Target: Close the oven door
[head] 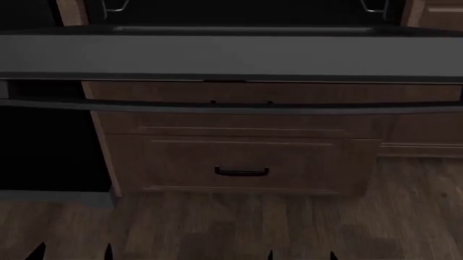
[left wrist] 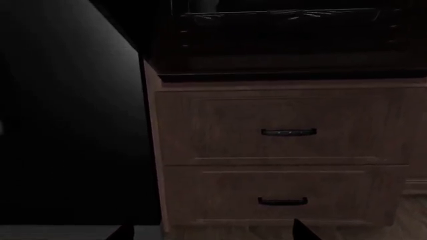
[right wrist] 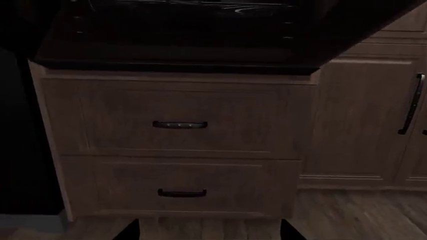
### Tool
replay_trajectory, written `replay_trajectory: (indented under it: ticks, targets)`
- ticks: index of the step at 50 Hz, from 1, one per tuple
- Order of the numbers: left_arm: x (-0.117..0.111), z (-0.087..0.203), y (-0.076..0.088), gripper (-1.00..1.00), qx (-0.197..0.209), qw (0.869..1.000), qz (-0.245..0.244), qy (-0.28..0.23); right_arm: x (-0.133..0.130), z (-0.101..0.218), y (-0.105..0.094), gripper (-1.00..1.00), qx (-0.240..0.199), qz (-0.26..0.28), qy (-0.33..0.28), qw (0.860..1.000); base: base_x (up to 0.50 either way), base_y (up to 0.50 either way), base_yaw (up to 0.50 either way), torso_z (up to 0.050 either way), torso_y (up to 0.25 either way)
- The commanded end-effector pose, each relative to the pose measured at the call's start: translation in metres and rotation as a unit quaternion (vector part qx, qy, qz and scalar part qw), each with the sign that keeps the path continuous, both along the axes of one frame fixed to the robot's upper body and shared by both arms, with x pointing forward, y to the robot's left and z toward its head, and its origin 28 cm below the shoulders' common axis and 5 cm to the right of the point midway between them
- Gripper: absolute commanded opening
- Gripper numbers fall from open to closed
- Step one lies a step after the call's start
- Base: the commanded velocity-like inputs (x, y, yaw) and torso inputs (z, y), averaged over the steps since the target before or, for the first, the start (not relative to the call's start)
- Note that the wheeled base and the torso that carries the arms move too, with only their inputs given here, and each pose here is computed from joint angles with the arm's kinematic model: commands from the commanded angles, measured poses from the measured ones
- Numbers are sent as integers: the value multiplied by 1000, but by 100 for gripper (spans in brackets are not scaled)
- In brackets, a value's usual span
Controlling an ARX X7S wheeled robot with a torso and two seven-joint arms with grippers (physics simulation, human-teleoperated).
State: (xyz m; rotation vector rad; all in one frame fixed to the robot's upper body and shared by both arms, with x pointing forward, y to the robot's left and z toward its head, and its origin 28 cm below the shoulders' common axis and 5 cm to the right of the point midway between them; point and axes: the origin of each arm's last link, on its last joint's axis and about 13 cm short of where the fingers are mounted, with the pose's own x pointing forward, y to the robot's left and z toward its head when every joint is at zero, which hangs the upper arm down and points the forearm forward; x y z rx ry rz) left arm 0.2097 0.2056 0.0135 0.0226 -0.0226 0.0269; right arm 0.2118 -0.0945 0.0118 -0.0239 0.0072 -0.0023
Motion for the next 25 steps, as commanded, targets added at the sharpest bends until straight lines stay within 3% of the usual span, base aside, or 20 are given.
replay_trajectory:
  ticks: [1, 25]
  targets:
    - [0, 0, -1, 100, -2, 1000, -2, -6, 0, 1, -1, 100, 5, 1, -3, 1000, 0, 0, 0, 0, 0]
    - [0, -1, -1, 100, 8, 1000, 4, -1, 0, 0, -2, 100, 6, -2, 0, 1000, 0, 0, 0, -47, 0]
